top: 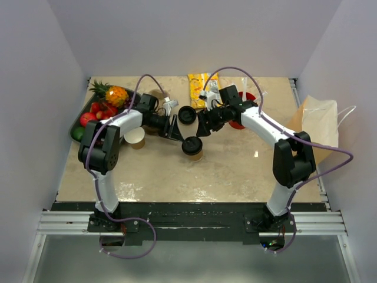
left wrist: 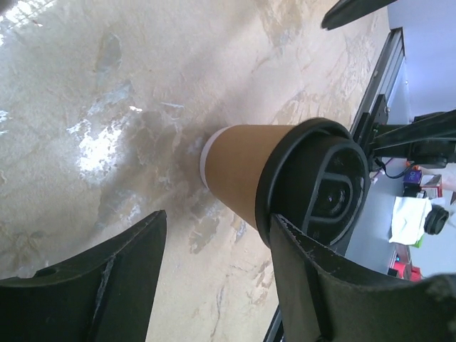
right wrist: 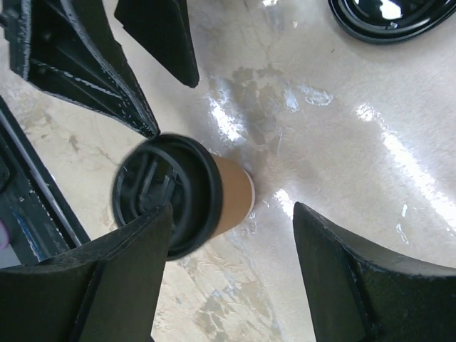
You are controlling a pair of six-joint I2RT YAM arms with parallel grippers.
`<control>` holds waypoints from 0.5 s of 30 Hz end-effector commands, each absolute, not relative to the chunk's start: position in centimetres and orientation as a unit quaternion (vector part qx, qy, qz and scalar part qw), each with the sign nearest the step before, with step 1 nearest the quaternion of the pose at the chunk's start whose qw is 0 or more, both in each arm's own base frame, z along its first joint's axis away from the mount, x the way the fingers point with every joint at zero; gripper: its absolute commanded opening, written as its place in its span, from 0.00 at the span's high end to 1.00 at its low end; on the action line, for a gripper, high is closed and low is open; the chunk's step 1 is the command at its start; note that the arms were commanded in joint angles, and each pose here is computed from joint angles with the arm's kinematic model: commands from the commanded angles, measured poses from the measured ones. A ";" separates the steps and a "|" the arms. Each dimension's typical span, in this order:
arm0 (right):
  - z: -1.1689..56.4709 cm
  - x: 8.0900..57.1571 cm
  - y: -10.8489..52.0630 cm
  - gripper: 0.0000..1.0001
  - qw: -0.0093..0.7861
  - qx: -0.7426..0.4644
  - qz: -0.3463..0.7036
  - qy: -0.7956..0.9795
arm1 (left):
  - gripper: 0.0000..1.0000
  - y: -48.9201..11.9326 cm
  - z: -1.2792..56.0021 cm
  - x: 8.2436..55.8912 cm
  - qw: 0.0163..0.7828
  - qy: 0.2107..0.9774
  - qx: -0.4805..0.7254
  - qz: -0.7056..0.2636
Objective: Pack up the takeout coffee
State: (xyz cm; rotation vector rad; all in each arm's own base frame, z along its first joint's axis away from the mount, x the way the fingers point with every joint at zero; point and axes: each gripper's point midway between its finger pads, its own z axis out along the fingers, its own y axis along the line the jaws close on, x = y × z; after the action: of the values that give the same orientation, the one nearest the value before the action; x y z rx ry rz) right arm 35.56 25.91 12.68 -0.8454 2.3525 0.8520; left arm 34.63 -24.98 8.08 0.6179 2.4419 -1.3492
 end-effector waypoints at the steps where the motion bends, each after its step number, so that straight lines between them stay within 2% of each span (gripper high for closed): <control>1: 15.1 34.8 25.7 0.27 0.272 -0.334 0.317 0.845 | 0.36 -25.5 12.2 35.0 0.206 0.810 0.262 -0.482; 8: 14.6 35.0 25.5 0.28 0.264 -0.313 0.332 0.850 | 0.36 -26.2 15.2 35.0 0.226 0.784 0.277 -0.508; 15: 14.5 37.3 22.8 0.38 0.277 -0.280 0.311 0.865 | 0.38 -24.1 13.8 31.5 0.219 0.779 0.355 -0.468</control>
State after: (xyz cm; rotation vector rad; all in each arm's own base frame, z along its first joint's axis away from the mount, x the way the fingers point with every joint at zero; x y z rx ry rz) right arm 35.99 23.98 13.92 -0.7840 2.3365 0.8683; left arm 33.88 -25.29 12.81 0.7737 2.2522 -1.3640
